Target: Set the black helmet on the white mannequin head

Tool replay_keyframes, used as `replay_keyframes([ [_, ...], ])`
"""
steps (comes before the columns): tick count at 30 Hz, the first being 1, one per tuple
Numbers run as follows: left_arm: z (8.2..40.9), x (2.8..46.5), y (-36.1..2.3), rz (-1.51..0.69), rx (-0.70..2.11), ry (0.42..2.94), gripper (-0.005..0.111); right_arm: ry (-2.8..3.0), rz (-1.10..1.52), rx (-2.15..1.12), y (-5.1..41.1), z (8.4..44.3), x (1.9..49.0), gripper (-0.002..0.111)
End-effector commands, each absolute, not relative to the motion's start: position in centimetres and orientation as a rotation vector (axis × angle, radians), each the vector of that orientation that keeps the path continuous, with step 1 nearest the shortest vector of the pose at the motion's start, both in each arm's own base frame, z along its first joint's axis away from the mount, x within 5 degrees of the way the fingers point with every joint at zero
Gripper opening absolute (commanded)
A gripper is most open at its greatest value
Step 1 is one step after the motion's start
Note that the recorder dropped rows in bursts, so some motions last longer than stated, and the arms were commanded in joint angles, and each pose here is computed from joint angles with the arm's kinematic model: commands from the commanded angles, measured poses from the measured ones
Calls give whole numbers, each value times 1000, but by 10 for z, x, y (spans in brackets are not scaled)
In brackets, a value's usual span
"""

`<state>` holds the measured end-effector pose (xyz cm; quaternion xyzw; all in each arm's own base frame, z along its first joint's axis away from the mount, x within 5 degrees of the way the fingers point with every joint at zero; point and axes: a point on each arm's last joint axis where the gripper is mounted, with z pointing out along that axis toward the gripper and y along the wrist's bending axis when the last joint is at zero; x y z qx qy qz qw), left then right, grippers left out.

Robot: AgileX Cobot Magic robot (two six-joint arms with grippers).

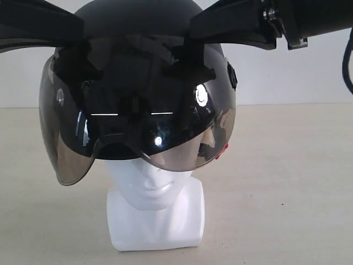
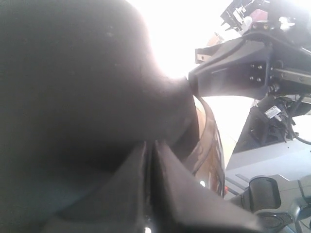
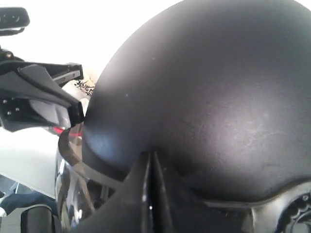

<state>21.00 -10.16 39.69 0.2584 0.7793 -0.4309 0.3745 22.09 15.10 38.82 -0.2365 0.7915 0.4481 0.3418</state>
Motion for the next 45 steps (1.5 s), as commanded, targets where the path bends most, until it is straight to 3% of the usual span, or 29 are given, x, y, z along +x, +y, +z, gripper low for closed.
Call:
replay_keyframes([
  [1,384,217,-101,-1043,655,2057,4,2244,1054,-833,151,351,216,0],
  [14,384,218,-101,-1040,632,2059,4,2254,1015,-840,149,350,217,0],
  [27,384,218,-101,-1047,631,2064,4,2334,1000,-810,146,322,214,0],
  [41,385,217,-101,-1050,630,2060,4,2127,974,-656,134,365,194,0],
  [45,388,214,-101,-1051,632,2044,4,2110,987,-603,130,373,187,12],
])
